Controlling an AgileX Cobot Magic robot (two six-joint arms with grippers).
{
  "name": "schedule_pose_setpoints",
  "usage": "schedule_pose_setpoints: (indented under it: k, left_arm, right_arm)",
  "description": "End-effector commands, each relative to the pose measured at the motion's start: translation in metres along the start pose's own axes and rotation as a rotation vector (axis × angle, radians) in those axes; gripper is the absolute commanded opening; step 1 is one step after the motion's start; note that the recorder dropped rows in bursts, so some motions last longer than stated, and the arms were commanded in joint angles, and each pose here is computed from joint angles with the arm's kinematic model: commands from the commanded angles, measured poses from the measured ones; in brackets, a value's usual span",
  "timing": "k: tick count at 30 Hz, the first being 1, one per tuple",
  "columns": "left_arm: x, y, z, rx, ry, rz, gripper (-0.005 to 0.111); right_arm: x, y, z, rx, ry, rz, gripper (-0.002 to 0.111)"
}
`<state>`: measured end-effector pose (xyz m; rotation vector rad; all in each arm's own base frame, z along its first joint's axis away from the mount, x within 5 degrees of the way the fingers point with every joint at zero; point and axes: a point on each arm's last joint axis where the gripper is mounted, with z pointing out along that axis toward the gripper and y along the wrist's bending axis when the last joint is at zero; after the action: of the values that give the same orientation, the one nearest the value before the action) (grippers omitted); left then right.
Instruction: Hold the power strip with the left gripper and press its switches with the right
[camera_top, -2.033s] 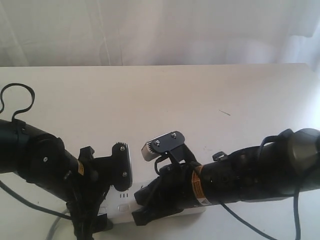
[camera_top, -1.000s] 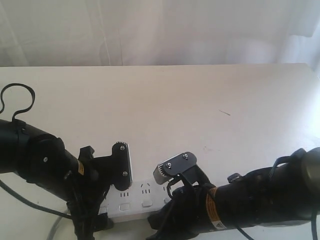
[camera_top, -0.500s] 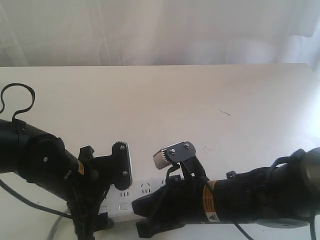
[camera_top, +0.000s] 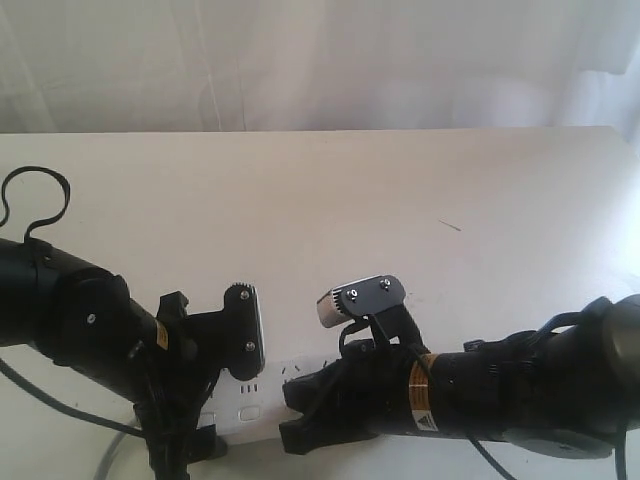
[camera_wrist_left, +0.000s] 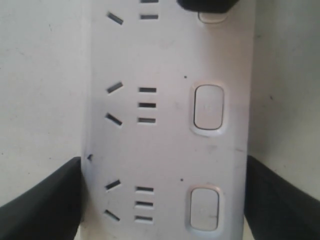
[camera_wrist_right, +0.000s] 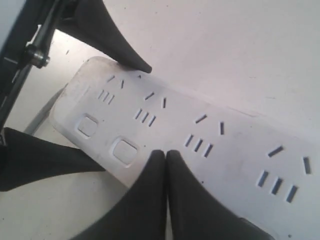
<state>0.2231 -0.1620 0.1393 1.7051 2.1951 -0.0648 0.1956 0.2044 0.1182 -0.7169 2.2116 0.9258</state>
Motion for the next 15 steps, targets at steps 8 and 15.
schedule_pose_setpoints:
  k: [8,15]
  left_arm:
    - [0.0136,-0.0117,0.0158,0.084,0.097,0.036,0.000]
    - [0.0136,-0.0117,0.0158,0.084,0.097,0.036,0.000]
  right_arm:
    - [0.0085,-0.0069,-0.0027,0.059,0.058,-0.006,0.000]
    - [0.0096,-0.0072,-0.0026,0.060,0.061,0.003,0.000]
